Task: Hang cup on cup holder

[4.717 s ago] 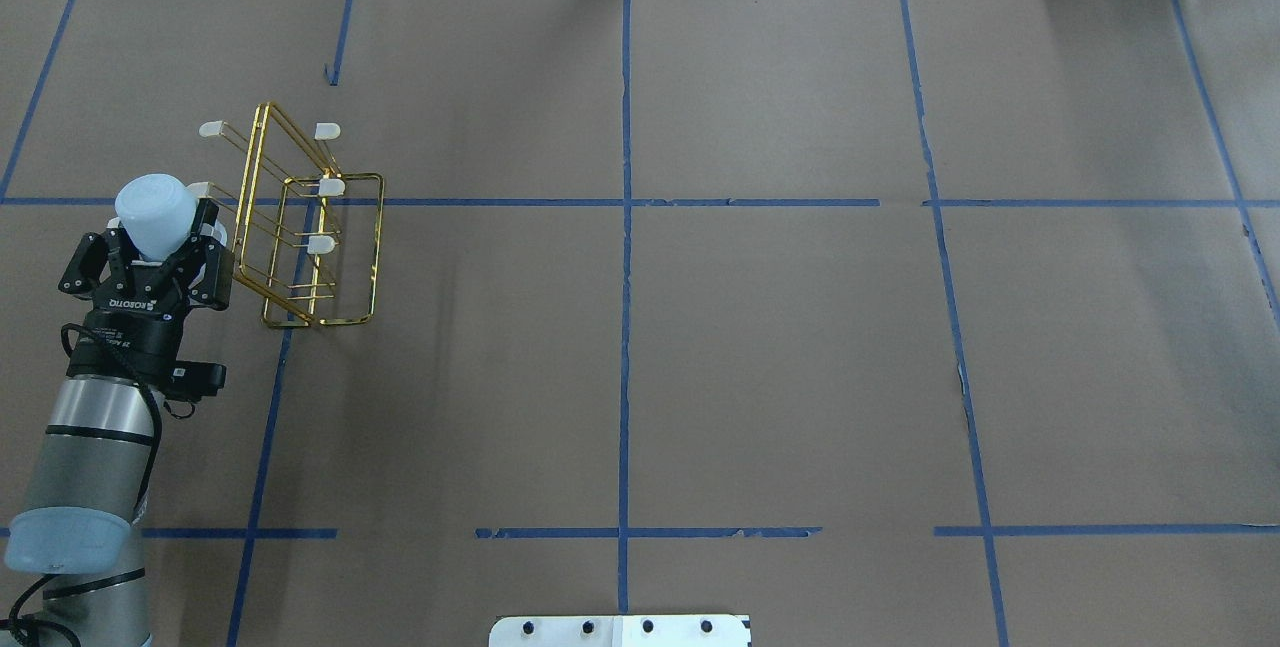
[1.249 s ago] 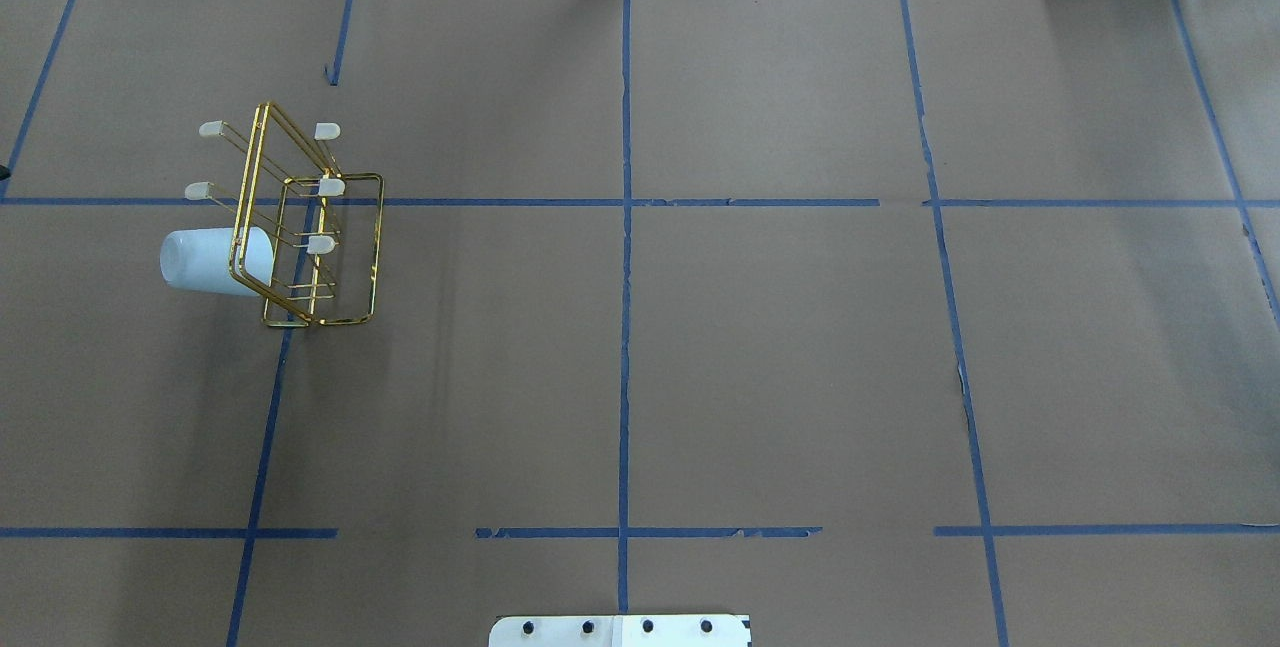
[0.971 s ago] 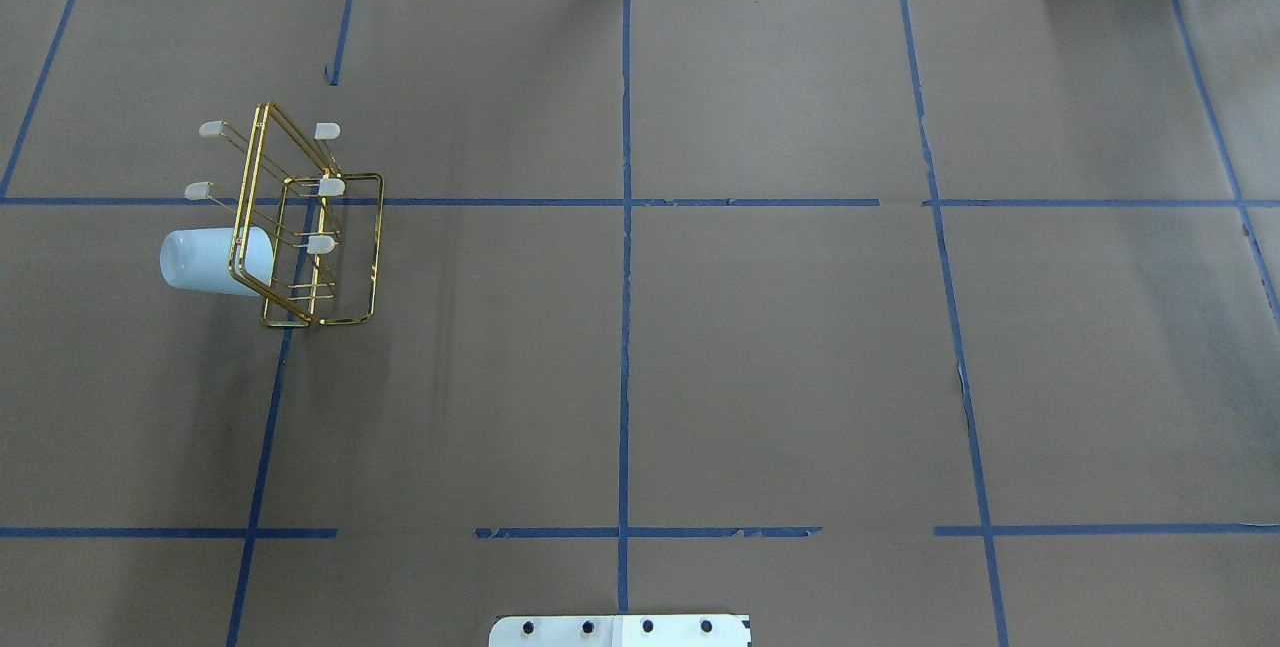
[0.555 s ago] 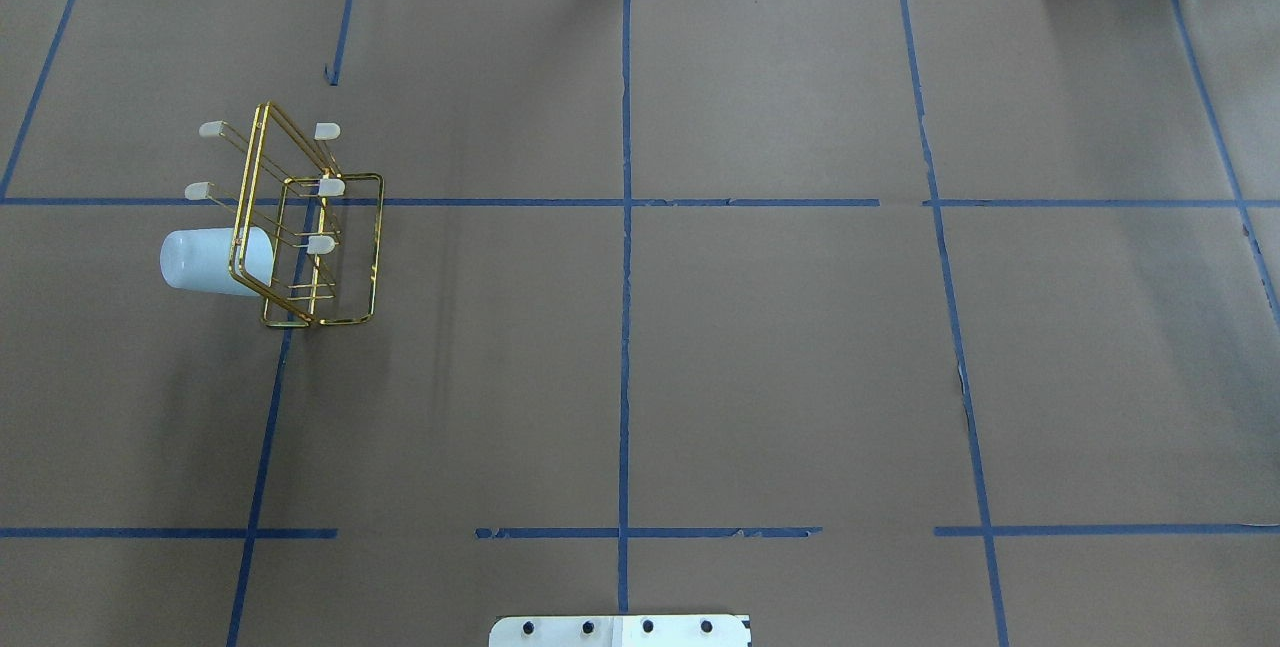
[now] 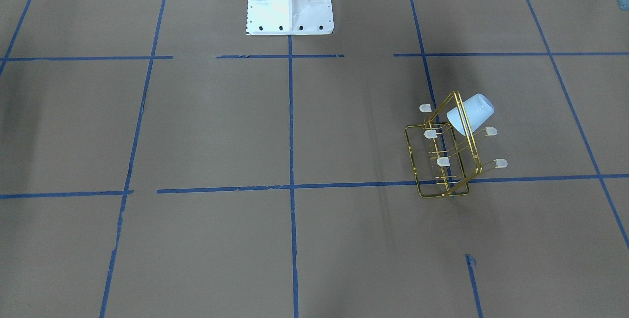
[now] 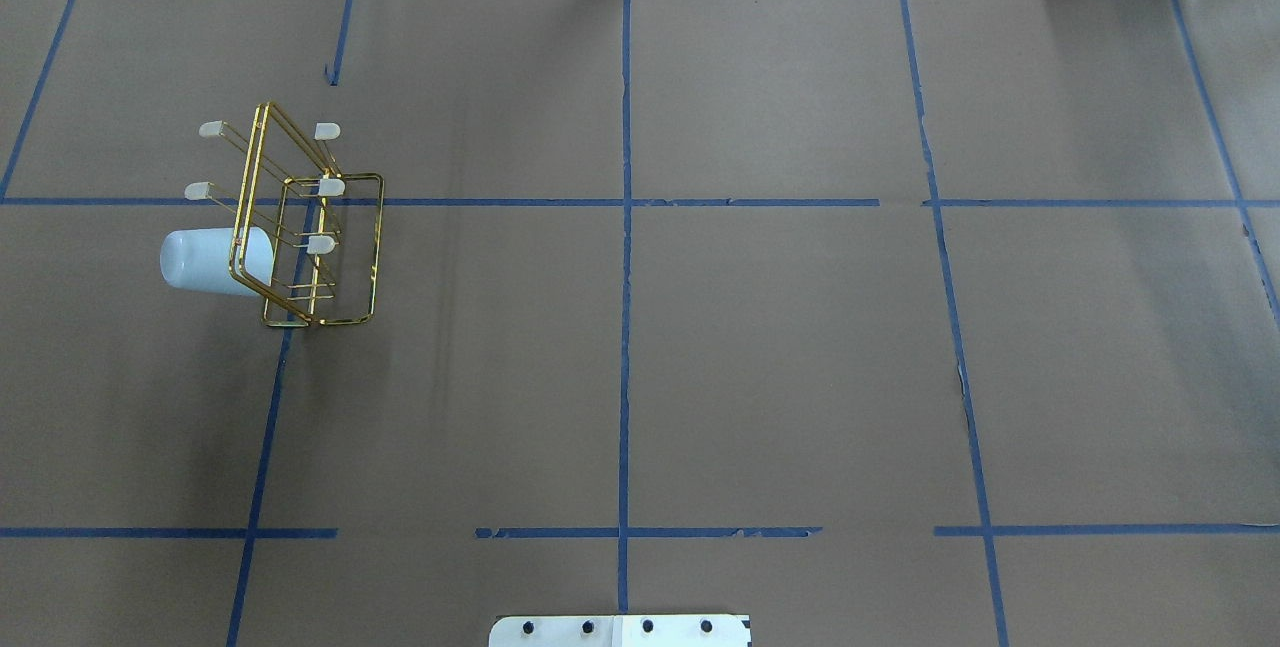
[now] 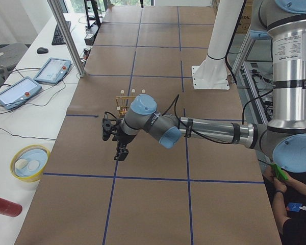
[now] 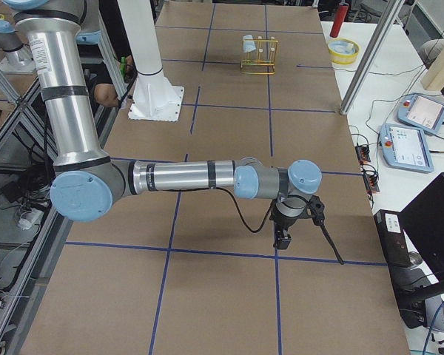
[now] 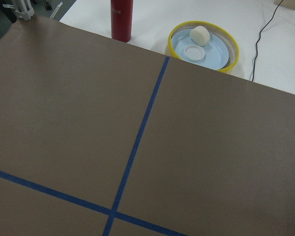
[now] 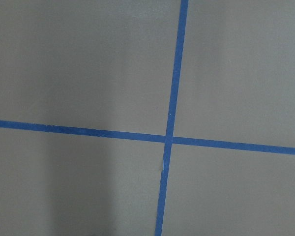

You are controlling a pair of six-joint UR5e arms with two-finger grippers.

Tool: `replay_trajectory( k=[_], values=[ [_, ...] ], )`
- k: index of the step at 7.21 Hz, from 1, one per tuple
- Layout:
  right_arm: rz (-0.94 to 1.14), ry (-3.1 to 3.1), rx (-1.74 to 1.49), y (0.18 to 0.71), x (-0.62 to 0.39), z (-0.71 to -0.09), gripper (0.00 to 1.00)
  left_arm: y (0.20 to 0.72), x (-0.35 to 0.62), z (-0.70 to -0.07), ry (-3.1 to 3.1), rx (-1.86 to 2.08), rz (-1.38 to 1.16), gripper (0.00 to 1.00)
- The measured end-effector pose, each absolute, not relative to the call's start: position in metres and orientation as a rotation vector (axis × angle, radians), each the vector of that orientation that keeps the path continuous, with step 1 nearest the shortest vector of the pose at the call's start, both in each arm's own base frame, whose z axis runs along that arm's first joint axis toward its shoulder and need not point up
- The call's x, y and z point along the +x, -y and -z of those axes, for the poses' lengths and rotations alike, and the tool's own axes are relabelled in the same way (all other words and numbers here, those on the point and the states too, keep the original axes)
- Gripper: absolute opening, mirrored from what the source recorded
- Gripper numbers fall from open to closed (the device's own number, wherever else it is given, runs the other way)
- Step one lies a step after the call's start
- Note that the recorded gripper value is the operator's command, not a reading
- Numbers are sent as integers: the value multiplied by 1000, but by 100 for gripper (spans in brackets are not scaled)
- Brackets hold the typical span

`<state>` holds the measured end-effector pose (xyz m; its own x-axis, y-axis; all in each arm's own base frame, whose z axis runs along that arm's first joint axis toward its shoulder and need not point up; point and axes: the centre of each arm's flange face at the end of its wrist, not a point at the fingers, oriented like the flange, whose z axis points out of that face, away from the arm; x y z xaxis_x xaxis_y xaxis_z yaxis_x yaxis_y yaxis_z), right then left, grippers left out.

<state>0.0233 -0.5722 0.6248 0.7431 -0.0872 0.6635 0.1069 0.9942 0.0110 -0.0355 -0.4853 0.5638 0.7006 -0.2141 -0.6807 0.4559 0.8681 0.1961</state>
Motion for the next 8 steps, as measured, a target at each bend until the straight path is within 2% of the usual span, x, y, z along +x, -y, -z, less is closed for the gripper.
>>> replay_trajectory(
  k=[4, 8],
  values=[
    [106, 725, -28, 572, 23, -625, 100, 468, -83, -613, -596, 191, 29, 100],
    [106, 725, -28, 572, 23, -625, 100, 461, -90, -620, -680, 137, -94, 100]
  ],
)
